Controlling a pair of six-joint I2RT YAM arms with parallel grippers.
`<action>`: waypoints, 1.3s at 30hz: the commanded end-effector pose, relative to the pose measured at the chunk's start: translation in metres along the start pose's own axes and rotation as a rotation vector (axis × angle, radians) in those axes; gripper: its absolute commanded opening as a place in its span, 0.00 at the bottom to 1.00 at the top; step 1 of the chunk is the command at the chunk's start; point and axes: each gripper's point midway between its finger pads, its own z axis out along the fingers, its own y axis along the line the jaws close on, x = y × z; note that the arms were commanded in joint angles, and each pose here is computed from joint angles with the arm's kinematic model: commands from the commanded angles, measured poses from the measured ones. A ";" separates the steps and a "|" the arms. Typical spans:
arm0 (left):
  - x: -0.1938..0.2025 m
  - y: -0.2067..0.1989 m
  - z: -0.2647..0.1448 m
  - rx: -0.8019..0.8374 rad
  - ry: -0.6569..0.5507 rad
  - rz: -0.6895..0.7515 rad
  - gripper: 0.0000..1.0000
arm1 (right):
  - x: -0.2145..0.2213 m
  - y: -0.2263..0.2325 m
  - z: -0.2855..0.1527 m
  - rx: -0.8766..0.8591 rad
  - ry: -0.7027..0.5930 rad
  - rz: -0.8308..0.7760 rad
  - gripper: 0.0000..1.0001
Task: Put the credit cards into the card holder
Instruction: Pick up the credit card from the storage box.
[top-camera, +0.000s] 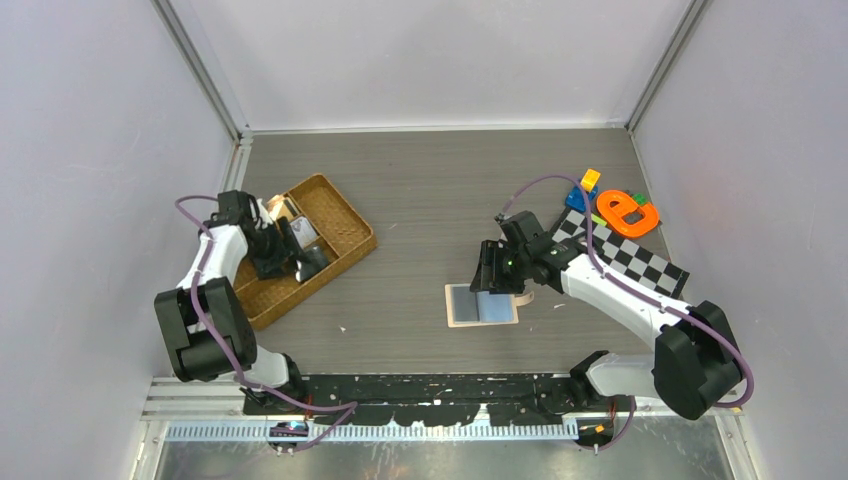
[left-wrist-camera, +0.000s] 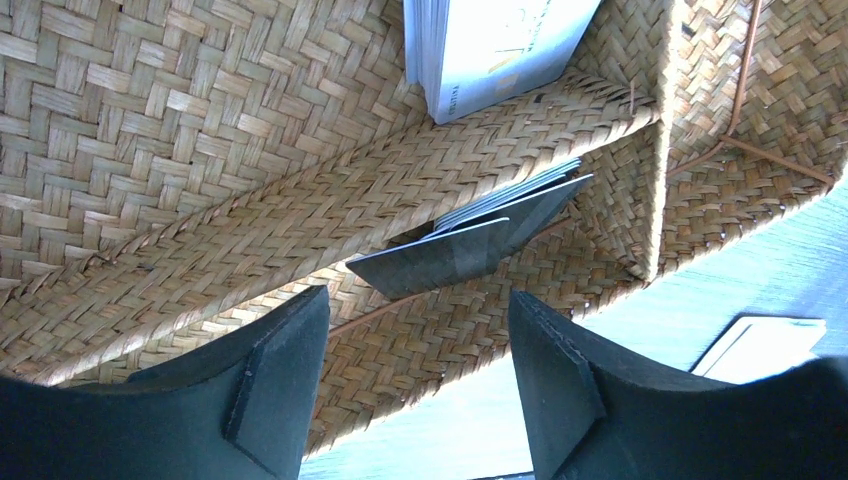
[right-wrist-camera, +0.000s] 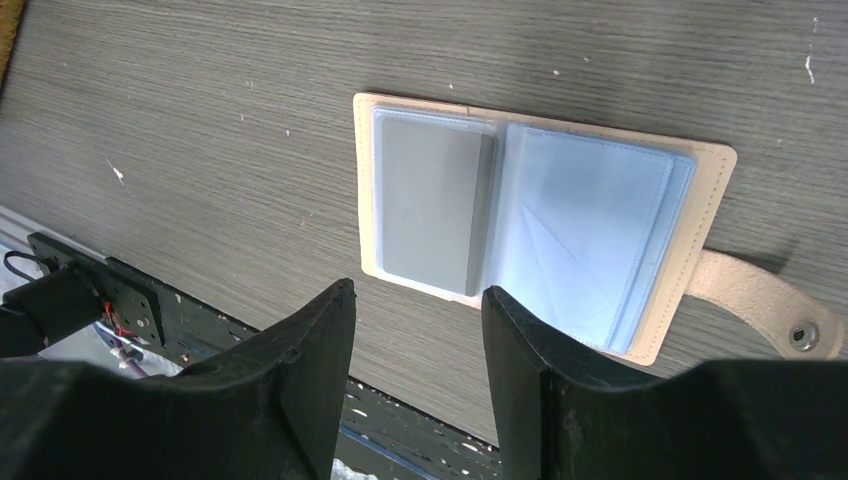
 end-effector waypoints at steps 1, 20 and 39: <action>0.005 0.007 -0.002 -0.027 0.011 -0.001 0.68 | -0.009 0.008 -0.006 -0.038 -0.043 -0.019 0.55; -0.003 -0.002 0.024 0.073 0.077 -0.035 0.47 | -0.008 0.007 -0.011 -0.040 -0.059 -0.017 0.55; -0.004 0.001 0.003 0.030 0.008 -0.003 0.05 | -0.004 0.006 -0.009 -0.044 -0.046 -0.009 0.55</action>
